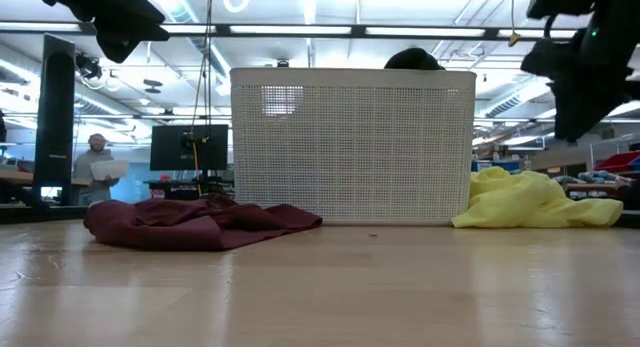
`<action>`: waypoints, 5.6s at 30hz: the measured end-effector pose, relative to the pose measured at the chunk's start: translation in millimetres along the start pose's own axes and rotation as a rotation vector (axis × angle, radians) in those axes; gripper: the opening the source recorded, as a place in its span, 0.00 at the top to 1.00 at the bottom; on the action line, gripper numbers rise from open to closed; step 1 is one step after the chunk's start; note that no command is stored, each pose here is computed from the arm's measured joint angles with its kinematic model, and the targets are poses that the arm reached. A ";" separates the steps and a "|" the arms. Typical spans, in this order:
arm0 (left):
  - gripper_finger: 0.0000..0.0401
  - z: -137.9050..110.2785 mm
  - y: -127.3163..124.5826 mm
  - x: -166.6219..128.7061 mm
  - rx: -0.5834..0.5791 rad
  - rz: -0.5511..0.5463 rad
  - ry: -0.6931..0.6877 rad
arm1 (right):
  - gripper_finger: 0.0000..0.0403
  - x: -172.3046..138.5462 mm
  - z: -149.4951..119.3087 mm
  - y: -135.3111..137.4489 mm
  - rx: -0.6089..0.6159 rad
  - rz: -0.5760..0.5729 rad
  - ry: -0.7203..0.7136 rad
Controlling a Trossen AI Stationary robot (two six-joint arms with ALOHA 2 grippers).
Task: Sort clothes
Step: Put the yellow polo shirt into the white bin
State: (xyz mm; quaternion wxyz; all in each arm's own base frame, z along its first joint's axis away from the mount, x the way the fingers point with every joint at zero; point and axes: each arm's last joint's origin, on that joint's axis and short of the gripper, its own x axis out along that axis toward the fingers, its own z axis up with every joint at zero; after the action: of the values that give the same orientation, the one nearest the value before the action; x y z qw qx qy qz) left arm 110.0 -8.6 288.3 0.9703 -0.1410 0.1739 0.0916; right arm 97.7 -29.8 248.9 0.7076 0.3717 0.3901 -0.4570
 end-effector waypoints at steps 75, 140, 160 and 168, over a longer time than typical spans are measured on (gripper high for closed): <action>0.66 8.0 -2.8 -0.2 0.234 -0.016 -0.083 | 0.95 -127.7 84.8 22.0 0.059 -0.066 -0.374; 0.66 8.5 -3.0 -0.2 0.260 -0.015 -0.089 | 0.95 -132.9 202.2 201.6 -0.548 0.313 -0.365; 0.66 8.5 -3.0 -0.2 0.260 -0.016 -0.089 | 0.94 124.7 197.6 283.3 -0.517 0.411 0.108; 0.66 8.5 -3.0 -0.2 0.260 -0.016 -0.089 | 0.85 166.3 195.0 282.3 -0.430 0.376 0.195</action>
State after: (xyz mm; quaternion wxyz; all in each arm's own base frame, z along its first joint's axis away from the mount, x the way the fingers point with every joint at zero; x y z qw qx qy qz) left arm 113.2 -8.8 296.7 0.9879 -0.0112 0.1398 0.0668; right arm 449.8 -174.8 230.2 0.8015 0.3212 0.4684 -0.1871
